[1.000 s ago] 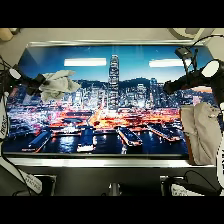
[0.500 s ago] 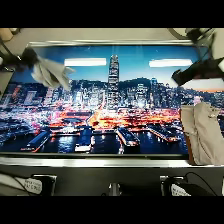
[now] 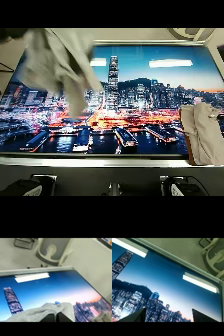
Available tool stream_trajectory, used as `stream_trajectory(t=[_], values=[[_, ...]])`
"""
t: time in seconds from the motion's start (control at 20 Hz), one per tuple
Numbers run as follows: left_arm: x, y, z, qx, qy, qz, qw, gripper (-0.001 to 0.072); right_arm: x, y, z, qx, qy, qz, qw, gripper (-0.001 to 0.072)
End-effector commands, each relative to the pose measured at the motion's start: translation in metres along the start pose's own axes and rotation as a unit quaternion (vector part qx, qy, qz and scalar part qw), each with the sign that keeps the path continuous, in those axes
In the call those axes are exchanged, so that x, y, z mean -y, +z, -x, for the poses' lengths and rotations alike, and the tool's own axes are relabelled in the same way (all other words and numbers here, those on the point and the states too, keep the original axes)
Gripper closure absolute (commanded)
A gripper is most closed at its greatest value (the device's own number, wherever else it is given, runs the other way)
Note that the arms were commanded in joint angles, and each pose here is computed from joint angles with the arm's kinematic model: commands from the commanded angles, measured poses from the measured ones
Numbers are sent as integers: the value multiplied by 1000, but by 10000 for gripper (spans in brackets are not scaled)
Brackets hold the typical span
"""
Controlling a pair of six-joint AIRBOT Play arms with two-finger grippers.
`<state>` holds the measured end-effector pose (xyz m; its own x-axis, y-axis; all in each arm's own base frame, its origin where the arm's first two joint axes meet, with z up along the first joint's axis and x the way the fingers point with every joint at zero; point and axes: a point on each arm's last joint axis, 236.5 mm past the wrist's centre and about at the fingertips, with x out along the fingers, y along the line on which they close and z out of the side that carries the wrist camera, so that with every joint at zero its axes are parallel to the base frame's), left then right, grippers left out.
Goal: Fold the shirts.
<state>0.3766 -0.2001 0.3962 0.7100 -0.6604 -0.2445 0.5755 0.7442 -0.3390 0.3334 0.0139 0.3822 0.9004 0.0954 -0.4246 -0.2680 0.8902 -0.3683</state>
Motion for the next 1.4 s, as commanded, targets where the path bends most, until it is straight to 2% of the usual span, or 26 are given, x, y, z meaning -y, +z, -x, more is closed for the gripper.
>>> stream_trajectory(t=[0.0, 0.25, 0.4, 0.45, 0.5, 0.55, 0.65, 0.75, 0.85, 0.95, 1.1, 1.2, 1.35], values=[[58, -84, -25, -122, -79, -7, 989, 679, -21, -50, 33, -102, 31, -7, 994, 106], [51, -297, -99, -328, -80, 65, 939, 679, -46, -111, -2, -236, 106, -19, 966, 106], [58, -400, -122, -428, -78, 111, 894, 672, -56, -141, -54, -283, 137, -31, 949, 103], [65, -413, -127, -447, -87, 131, 881, 455, -62, -152, -69, -299, 152, -34, 941, 83], [69, -414, -130, -461, -97, 144, 870, 29, -69, -165, -83, -319, 171, -34, 932, 67], [64, -401, -131, -463, -103, 136, 870, 16, -76, -175, -95, -337, 191, -40, 921, 43], [29, -355, -124, -447, -80, 109, 884, 26, -92, -186, -112, -351, 229, -48, 907, 43], [-30, -313, -99, -434, -10, 89, 897, 26, -112, -201, -123, -363, 266, -60, 891, 43], [-81, -308, -56, -452, 50, 99, 885, 26, -133, -231, -125, -389, 296, -63, 870, 39], [-103, -338, -20, -480, 77, 145, 862, 26, -158, -274, -120, -433, 329, -71, 837, 39], [-102, -421, 16, -531, 91, 216, 815, 26, -206, -324, -106, -468, 390, -97, 787, 38], [-81, -468, 15, -535, 71, 277, 795, 26, -224, -353, -103, -483, 396, -111, 773, 28], [-63, -508, 3, -519, 71, 314, 792, 27, -237, -378, -102, -494, 391, -124, 767, 26]])
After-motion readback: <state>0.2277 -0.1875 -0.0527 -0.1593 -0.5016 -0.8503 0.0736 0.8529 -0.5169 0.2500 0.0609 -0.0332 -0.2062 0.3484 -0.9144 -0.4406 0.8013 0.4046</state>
